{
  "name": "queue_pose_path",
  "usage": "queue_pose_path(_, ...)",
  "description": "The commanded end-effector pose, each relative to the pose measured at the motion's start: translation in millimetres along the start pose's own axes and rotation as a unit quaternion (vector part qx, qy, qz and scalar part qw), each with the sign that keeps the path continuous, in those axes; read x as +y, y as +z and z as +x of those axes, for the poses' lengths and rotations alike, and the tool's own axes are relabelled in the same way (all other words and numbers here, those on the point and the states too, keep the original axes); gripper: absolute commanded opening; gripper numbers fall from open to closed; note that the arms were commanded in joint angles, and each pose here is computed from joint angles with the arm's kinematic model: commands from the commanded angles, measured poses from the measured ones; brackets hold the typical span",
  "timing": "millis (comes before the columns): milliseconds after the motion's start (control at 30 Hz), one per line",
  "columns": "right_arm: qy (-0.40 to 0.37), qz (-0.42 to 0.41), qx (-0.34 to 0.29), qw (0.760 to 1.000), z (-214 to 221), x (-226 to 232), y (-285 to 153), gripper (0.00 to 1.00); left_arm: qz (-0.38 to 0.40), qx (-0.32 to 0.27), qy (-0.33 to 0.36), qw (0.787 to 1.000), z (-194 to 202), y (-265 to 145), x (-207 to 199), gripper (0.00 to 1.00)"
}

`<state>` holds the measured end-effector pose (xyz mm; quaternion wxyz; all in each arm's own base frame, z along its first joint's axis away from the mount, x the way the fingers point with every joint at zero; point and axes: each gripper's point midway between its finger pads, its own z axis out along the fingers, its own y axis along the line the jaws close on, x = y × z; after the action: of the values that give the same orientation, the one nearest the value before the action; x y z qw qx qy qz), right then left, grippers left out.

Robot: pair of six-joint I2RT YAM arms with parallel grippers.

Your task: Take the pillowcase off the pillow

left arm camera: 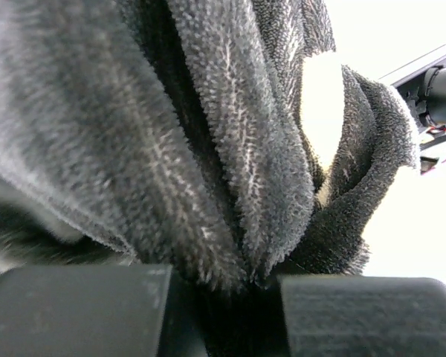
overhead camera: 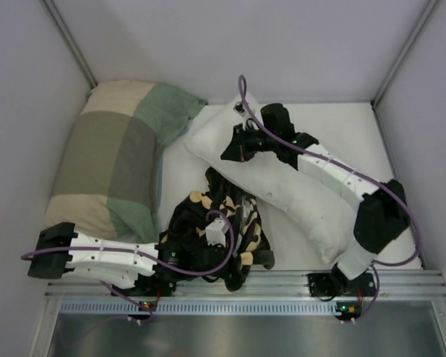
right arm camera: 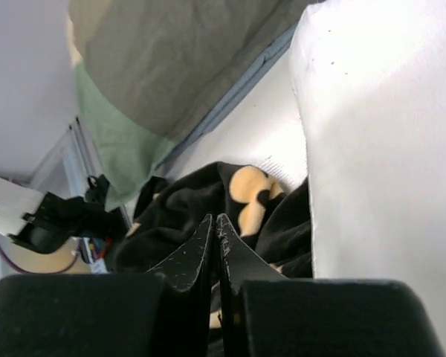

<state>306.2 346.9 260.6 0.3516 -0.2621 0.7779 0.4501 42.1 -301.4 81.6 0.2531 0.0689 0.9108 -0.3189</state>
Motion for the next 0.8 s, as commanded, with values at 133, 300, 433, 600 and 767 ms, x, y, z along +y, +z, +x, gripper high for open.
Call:
queue_pose_path(133,-0.05,-0.052,0.066,0.995,12,-46,81,0.0,0.047,-0.031,-0.031,0.998,-12,-17,-6,0.0)
queue_pose_path(300,-0.028,0.022,0.125,0.992,58,-98,117,0.0,0.037,-0.032,-0.032,0.998,-12,-19,2,0.0)
queue_pose_path(433,0.034,0.214,0.124,0.968,71,-189,97,0.0,0.032,-0.031,-0.032,0.999,-10,-18,5,0.0)
queue_pose_path(600,0.146,0.386,0.067,0.908,69,-290,3,0.0,0.03,-0.027,-0.024,0.999,-10,-16,1,0.0)
queue_pose_path(767,0.193,0.493,0.054,0.846,94,-348,-101,0.0,0.031,-0.025,-0.018,0.999,-11,-15,-6,0.0)
